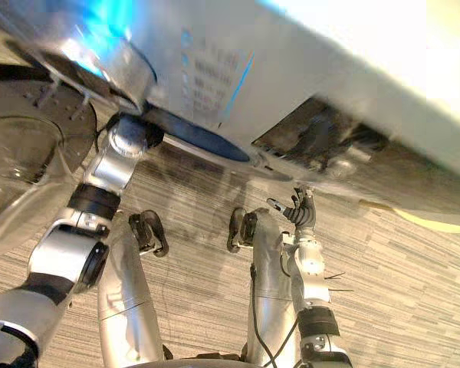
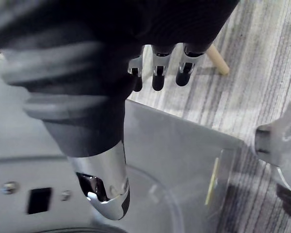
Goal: Pick up the laundry basket with both hands and put the clothes into the washing machine.
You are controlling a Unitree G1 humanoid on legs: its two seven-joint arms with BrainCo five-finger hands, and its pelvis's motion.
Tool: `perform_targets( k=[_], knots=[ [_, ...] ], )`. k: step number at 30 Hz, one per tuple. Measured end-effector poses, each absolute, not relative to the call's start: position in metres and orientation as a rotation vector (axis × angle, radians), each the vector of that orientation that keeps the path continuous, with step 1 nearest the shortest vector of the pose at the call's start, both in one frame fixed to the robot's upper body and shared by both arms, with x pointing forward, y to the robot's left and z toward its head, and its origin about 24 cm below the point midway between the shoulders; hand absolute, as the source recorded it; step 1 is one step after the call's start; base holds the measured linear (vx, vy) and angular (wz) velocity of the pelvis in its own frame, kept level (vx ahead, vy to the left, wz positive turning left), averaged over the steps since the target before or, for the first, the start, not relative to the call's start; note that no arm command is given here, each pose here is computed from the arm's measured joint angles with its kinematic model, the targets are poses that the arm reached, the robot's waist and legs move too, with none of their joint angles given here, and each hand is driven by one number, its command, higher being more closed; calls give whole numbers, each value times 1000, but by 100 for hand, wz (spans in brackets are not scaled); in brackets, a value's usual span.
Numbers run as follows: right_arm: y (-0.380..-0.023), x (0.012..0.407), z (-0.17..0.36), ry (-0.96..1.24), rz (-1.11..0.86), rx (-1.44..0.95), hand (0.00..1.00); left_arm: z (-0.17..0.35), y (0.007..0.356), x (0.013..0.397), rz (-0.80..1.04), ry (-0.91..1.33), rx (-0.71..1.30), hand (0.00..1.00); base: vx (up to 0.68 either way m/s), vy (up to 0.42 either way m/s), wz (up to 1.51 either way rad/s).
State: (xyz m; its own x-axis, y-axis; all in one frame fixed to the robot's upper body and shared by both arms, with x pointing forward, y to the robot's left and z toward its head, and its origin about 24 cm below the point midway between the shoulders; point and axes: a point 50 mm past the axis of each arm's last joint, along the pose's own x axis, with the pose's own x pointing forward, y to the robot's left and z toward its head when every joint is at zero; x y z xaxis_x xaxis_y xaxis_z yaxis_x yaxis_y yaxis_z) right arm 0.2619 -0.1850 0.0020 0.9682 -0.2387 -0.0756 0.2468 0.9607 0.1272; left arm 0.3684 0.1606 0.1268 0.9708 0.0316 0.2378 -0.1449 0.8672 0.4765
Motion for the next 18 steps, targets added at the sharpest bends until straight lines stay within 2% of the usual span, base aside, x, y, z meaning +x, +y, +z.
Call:
perform_targets(
  k=[1, 5, 8, 14, 18],
  knots=[
    [-187, 251, -14, 131, -258, 126, 0, 91, 162, 352, 92, -136, 427, 0, 179, -65, 9],
    [-192, 220, -53, 328, -283, 82, 0, 4, 159, 293, 94, 133, 208, 0, 197, -32, 2],
    [-192, 199, -76, 456, -294, 70, 0, -39, 161, 251, 119, 287, 91, 0, 199, 51, -12],
    [-196, 157, -119, 704, -346, 77, 0, -110, 186, 185, 234, 649, 13, 0, 121, 22, -25],
    [-203, 134, -136, 826, -393, 83, 0, -124, 194, 168, 259, 744, 3, 0, 98, 1, -9]
  ],
)
